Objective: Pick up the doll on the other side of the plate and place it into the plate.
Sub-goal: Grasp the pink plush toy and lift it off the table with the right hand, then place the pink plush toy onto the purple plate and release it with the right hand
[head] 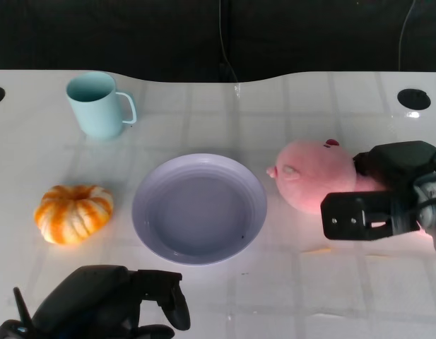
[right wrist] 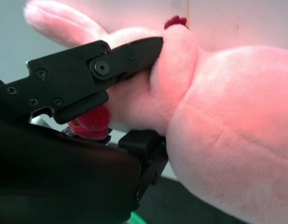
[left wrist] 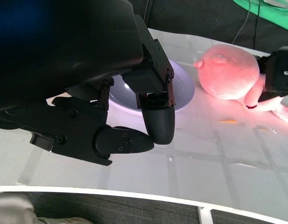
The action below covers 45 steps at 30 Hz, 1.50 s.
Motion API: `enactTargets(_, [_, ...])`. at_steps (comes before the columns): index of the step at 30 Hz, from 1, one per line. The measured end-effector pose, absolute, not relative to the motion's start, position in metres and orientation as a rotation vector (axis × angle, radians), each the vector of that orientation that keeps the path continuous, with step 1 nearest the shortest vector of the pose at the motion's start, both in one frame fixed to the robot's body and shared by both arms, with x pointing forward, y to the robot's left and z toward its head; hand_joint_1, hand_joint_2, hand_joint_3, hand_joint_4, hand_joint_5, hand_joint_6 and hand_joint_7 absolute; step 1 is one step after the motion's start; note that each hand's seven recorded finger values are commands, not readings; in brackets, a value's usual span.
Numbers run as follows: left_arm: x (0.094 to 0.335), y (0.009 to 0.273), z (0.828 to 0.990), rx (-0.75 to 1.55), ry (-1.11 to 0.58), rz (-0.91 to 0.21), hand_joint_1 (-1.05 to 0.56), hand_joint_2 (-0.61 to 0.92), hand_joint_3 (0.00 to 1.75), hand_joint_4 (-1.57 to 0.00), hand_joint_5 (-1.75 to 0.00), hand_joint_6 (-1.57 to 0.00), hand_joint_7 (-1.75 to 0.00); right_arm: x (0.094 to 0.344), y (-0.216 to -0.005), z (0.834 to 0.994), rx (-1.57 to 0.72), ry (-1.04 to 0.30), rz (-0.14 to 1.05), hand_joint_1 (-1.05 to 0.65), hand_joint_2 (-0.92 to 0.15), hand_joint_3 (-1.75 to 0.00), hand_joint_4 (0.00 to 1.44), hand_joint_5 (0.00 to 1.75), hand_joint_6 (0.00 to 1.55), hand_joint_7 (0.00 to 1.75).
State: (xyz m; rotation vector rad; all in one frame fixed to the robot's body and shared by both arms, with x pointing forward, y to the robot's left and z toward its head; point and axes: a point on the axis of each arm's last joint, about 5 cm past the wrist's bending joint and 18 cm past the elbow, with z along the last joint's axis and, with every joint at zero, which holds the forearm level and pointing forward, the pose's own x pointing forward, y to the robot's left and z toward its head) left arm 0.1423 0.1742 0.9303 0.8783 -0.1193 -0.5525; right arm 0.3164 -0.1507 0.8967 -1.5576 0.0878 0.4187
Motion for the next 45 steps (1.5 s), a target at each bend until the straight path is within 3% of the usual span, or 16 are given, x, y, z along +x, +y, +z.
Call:
enactTargets(2, [0.142, 0.173, 0.930, 0.885, -0.118, -0.555, -0.31, 0.92, 0.36, -0.65, -1.59, -0.70, -1.09, 0.315, -0.152, 0.894, -1.551, 0.049, 0.407, -0.30, -0.92, -0.10, 0.76, 1.20, 1.20, 0.04])
enactTargets(3, [0.142, 0.173, 0.930, 0.885, -0.118, -0.555, -0.31, 0.92, 0.36, -0.65, -1.59, -0.70, -1.10, 0.315, -0.153, 0.893, -1.547, 0.037, 0.400, -0.30, -0.92, -0.11, 0.75, 1.31, 1.23, 0.06])
enactTargets(4, [0.142, 0.173, 0.930, 0.884, -0.118, -0.556, -0.31, 0.92, 0.36, -0.65, -1.60, -0.70, -1.10, 0.314, -0.154, 0.892, -1.543, 0.026, 0.392, -0.29, -0.92, -0.10, 0.75, 1.43, 1.22, 0.21])
enactTargets(6, [0.142, 0.173, 0.930, 0.883, -0.117, -0.557, -0.32, 0.92, 0.36, -0.65, -1.60, -0.70, -1.10, 0.314, -0.155, 0.891, -1.529, 0.007, 0.376, -0.27, -0.91, -0.07, 0.76, 1.61, 0.94, 0.95])
enactTargets(7, [0.142, 0.172, 0.930, 0.883, -0.117, -0.557, -0.32, 0.92, 0.36, -0.65, -1.60, -0.70, -1.10, 0.314, -0.155, 0.891, -1.519, -0.007, 0.367, -0.26, -0.91, -0.06, 0.76, 1.66, 0.89, 1.12])
enactTargets(11, [0.142, 0.172, 0.930, 0.884, -0.118, -0.558, -0.31, 0.92, 0.35, -0.65, -1.58, -0.70, -1.09, 0.310, -0.156, 0.885, -1.473, -0.073, 0.313, -0.22, -0.89, -0.02, 0.82, 1.74, 0.85, 1.37])
enactTargets(19, [0.143, 0.173, 0.929, 0.886, -0.120, -0.561, -0.31, 0.92, 0.35, -0.65, -1.56, -0.71, -1.09, 0.301, -0.157, 0.875, -1.363, -0.158, 0.203, -0.21, -0.90, -0.03, 0.83, 1.75, 0.75, 1.54])
enactTargets(22, [0.143, 0.173, 0.929, 0.885, -0.121, -0.562, -0.30, 0.92, 0.35, -0.66, -1.57, -0.71, -1.09, 0.302, -0.155, 0.878, -1.328, -0.165, 0.182, -0.20, -0.90, -0.03, 0.83, 1.75, 0.76, 1.52])
enactTargets(29, [0.144, 0.173, 0.928, 0.886, -0.121, -0.566, -0.30, 0.92, 0.35, -0.65, -1.59, -0.70, -1.10, 0.308, -0.150, 0.891, -1.227, -0.222, 0.121, -0.19, -0.91, -0.10, 0.89, 1.75, 0.73, 1.73])
enactTargets(30, [0.144, 0.173, 0.928, 0.886, -0.122, -0.566, -0.30, 0.92, 0.35, -0.64, -1.59, -0.70, -1.10, 0.309, -0.149, 0.894, -1.216, -0.233, 0.116, -0.18, -0.79, -0.36, 0.91, 1.75, 0.74, 1.74])
enactTargets(31, [0.144, 0.173, 0.928, 0.887, -0.121, -0.566, -0.30, 0.92, 0.35, -0.64, -1.59, -0.70, -1.10, 0.309, -0.148, 0.896, -1.206, -0.244, 0.113, -0.18, -0.54, -0.83, 0.92, 1.75, 0.74, 1.74])
enactTargets(33, [0.144, 0.173, 0.928, 0.886, -0.121, -0.566, -0.29, 0.92, 0.35, -0.64, -1.59, -0.70, -1.10, 0.310, -0.146, 0.899, -1.186, -0.261, 0.112, -0.18, -0.40, -1.13, 0.93, 1.75, 0.74, 1.75])
enactTargets(41, [0.144, 0.174, 0.926, 0.892, -0.115, -0.568, -0.31, 0.92, 0.34, -0.64, -1.60, -0.71, -1.10, 0.314, -0.137, 0.916, -1.127, -0.338, 0.138, -0.18, -0.36, -1.22, 0.94, 1.75, 0.75, 1.75])
enactTargets(45, [0.145, 0.173, 0.925, 0.889, -0.110, -0.573, -0.30, 0.92, 0.34, -0.65, -1.59, -0.71, -1.10, 0.317, -0.124, 0.928, -1.115, -0.373, 0.194, -0.24, -0.40, -1.13, 0.93, 1.75, 0.73, 1.75])
